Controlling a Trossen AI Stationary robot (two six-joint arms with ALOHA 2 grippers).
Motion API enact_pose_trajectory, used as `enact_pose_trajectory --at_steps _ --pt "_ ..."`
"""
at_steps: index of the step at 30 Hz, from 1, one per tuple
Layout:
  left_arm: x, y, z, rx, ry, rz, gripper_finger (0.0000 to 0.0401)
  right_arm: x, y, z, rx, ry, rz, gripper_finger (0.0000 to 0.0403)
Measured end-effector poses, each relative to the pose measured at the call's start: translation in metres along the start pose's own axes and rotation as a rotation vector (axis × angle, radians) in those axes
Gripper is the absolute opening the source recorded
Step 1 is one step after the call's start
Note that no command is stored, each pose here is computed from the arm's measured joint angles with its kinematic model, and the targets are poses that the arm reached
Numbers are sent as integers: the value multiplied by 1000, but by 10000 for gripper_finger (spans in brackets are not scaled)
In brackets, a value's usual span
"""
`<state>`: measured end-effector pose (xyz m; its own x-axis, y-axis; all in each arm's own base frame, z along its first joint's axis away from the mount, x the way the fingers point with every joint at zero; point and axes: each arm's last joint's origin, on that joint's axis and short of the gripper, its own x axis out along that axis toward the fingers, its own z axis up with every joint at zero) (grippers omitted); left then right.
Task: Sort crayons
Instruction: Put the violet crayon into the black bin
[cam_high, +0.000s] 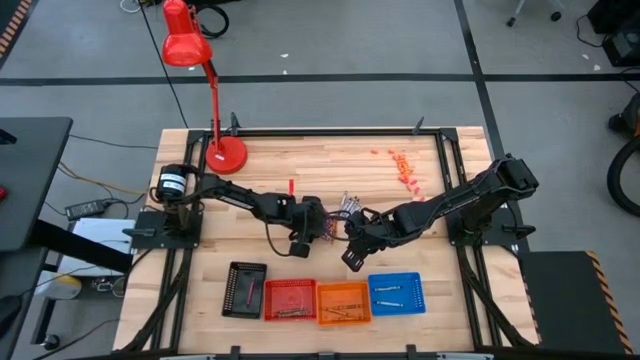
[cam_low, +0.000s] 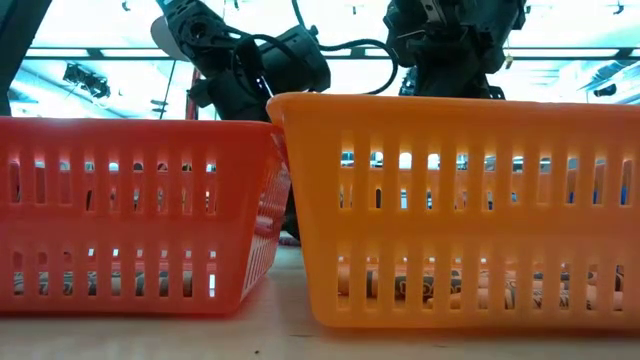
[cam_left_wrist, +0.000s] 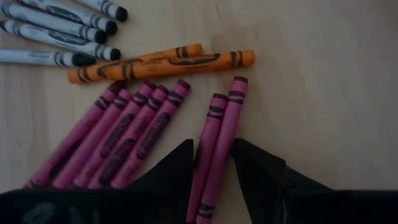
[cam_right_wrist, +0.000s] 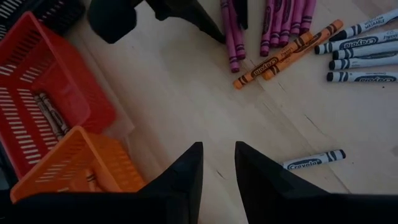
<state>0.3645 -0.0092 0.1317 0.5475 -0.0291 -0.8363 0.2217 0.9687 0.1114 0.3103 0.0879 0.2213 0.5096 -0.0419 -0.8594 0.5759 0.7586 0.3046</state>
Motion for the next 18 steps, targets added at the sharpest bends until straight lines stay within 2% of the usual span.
enact_pose_trajectory --at_steps 18 --pt "-6 -10 6 -12 -35 -10 130 0 0 1 -33 -1 -2 97"
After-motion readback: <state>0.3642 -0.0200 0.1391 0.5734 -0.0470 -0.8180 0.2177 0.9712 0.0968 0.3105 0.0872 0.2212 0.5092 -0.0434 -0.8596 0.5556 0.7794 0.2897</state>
